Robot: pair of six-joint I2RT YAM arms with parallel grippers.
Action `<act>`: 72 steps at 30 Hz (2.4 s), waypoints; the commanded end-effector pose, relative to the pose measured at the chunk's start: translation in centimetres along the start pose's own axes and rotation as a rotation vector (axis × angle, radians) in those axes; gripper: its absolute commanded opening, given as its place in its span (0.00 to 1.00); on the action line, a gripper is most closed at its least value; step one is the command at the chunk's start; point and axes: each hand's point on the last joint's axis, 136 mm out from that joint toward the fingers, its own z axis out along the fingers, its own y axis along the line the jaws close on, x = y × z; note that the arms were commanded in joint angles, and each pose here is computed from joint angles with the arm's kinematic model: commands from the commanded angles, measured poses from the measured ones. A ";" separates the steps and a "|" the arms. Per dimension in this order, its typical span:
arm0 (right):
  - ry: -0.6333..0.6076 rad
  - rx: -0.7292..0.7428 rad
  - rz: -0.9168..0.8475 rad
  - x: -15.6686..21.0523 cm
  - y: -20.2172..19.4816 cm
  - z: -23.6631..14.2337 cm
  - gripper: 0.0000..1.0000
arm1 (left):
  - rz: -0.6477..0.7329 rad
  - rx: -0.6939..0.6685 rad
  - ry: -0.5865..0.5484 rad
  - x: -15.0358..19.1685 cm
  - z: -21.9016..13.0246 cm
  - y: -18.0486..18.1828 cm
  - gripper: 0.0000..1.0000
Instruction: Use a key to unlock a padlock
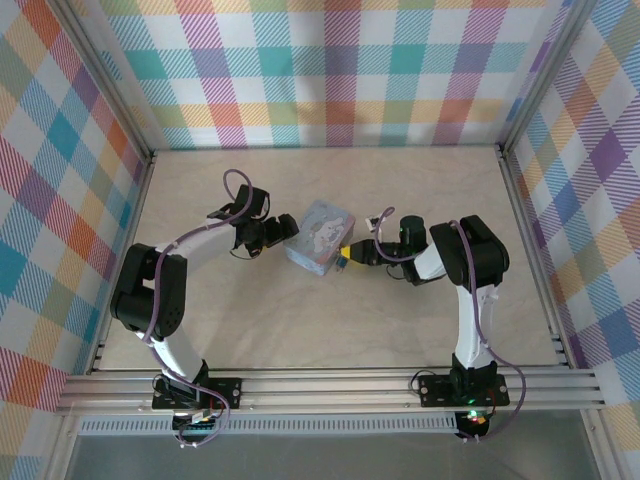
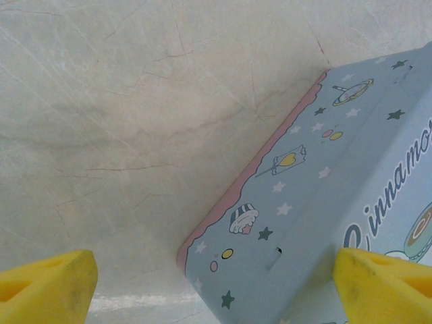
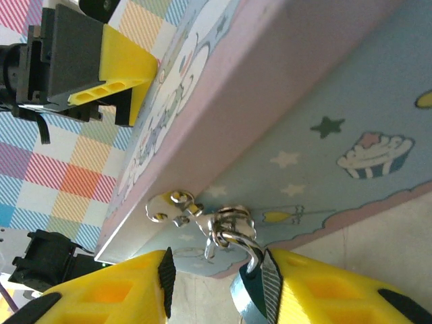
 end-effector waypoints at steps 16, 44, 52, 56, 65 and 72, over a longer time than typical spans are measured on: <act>0.003 0.116 -0.077 -0.3 -0.4 -0.3 0.51 | -0.002 -0.105 0.046 0.7 0.7 2.6 0.89; 0.078 0.025 -0.084 2.4 1.4 1.5 0.36 | 0.001 -0.092 0.043 0.3 0.8 2.1 0.89; 0.078 -0.006 -0.096 2.8 1.9 1.4 0.29 | -0.002 -0.093 0.044 0.4 0.8 2.2 0.89; 0.077 0.000 -0.087 2.7 1.7 1.6 0.21 | -0.004 -0.090 0.044 0.4 0.8 2.2 0.89; 0.073 0.032 -0.057 2.4 1.0 1.7 0.05 | -0.008 -0.085 0.044 0.7 0.6 2.2 0.88; 0.026 0.089 -0.008 1.6 0.3 0.9 0.00 | -0.005 -0.087 0.044 1.1 0.4 2.5 0.88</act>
